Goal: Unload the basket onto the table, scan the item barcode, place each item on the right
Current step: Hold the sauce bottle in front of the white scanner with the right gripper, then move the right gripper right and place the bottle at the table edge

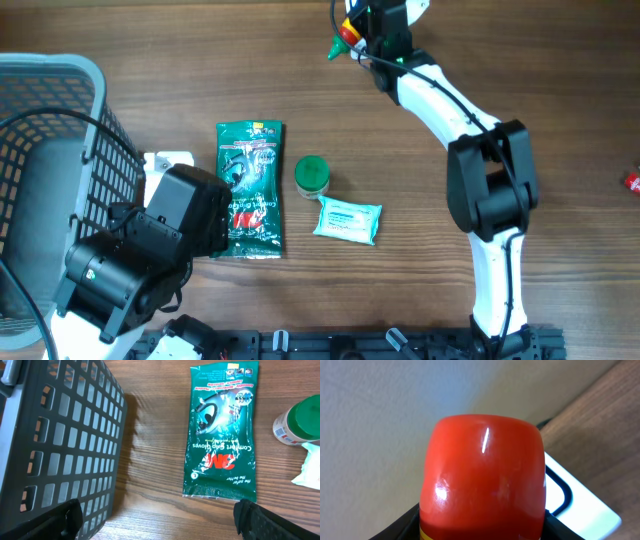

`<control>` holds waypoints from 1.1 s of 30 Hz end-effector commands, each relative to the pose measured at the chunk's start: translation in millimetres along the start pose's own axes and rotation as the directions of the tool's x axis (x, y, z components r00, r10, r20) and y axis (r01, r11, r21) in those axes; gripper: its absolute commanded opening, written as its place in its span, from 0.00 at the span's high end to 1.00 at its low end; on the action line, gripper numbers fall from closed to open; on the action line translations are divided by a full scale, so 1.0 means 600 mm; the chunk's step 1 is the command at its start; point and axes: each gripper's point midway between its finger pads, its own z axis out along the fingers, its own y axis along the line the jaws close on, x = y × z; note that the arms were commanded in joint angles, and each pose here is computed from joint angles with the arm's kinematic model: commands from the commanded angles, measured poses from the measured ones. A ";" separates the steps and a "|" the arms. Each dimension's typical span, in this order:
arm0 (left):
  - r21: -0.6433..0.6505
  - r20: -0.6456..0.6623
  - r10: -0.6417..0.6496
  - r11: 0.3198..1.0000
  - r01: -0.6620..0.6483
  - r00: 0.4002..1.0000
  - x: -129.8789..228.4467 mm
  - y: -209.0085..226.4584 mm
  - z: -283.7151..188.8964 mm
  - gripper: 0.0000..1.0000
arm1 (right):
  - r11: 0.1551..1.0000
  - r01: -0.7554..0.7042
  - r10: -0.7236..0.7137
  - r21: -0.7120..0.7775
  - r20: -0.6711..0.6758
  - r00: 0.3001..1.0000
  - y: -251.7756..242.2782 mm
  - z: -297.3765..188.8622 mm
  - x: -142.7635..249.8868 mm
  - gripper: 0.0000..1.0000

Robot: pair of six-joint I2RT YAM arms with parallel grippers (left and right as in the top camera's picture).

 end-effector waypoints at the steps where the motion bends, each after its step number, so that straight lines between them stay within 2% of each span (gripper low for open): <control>1: -0.004 -0.004 -0.023 1.000 0.023 1.000 0.001 0.002 0.001 0.00 | 0.999 -0.049 0.050 -0.008 0.054 0.997 0.009 0.023 -0.036 0.69; 9: -0.004 -0.004 -0.023 1.000 0.023 1.000 0.001 0.002 0.001 0.00 | 0.996 -0.059 0.058 0.070 0.015 0.998 -0.035 0.029 -0.040 0.70; 13: -0.004 -0.004 -0.023 1.000 0.023 1.000 0.001 0.002 0.001 0.00 | 0.990 -0.065 0.062 0.129 0.021 0.998 -0.048 0.002 -0.096 0.73; 18: -0.004 -0.004 -0.023 1.000 0.023 1.000 0.001 0.002 0.001 0.00 | 0.969 -0.053 0.041 0.240 0.057 0.998 -0.104 -0.054 -0.214 0.72; 22: -0.004 -0.004 -0.023 1.000 0.023 1.000 0.001 0.002 0.001 0.00 | 0.890 -0.031 0.020 0.454 0.029 0.999 -0.247 -0.109 -0.300 0.72; 24: -0.004 -0.004 -0.023 1.000 0.023 1.000 0.001 0.002 0.001 0.00 | 0.809 -0.028 0.018 0.588 0.023 1.000 -0.351 -0.145 -0.346 0.72; 26: -0.004 -0.004 -0.023 1.000 0.023 1.000 0.001 0.002 0.001 0.00 | 0.688 -0.081 0.040 0.721 0.073 0.997 -0.457 -0.202 -0.397 0.69; 30: -0.004 -0.004 -0.023 1.000 0.023 1.000 0.001 0.002 0.001 0.00 | 0.574 -0.056 0.019 0.817 0.055 0.998 -0.591 -0.276 -0.461 0.68; 33: -0.004 -0.004 -0.023 1.000 0.023 1.000 0.001 0.002 0.001 0.00 | 0.491 -0.060 0.050 0.869 0.041 0.998 -0.687 -0.333 -0.476 0.68</control>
